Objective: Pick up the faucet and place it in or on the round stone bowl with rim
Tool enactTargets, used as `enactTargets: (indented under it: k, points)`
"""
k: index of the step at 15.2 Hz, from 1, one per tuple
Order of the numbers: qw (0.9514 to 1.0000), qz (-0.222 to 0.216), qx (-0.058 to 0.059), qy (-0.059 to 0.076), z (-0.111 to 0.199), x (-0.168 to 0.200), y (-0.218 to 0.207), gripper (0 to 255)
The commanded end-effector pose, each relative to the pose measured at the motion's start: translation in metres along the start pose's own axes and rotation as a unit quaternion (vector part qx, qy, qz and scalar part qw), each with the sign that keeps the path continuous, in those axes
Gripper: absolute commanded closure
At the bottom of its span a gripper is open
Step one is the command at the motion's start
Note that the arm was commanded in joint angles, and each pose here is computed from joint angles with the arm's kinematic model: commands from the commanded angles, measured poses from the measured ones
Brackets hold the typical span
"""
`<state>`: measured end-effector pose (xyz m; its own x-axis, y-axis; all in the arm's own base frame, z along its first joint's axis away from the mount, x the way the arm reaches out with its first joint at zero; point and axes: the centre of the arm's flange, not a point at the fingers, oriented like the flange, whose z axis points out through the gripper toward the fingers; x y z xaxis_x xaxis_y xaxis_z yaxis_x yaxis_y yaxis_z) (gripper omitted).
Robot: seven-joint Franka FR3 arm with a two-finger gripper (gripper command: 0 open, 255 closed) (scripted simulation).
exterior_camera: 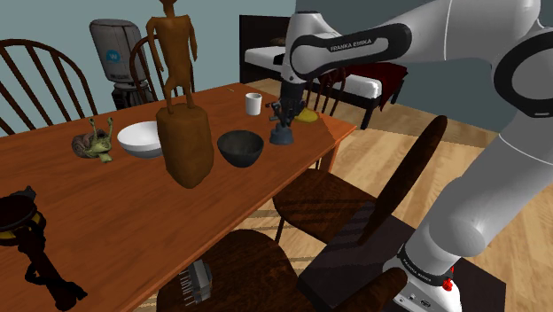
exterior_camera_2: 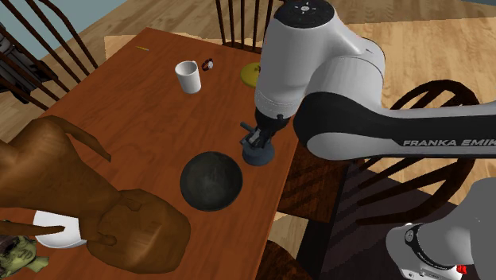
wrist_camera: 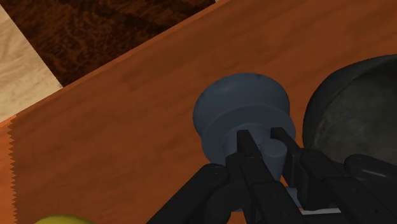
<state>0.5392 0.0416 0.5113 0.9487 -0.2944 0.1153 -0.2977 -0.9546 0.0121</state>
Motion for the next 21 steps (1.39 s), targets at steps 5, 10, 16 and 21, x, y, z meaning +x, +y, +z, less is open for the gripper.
enactTargets:
  k: [5, 10, 16, 21]
  points:
    - [1.0000, 0.000, 0.000, 0.000, -0.032, 0.005, 0.001, 255]
    - [1.0000, 0.000, 0.000, 0.000, -0.058, 0.008, 0.001, 255]
    - [1.0000, 0.000, 0.000, 0.000, -0.077, 0.014, -0.037, 255]
    - [1.0000, 0.000, 0.000, 0.000, -0.089, 0.022, -0.102, 255]
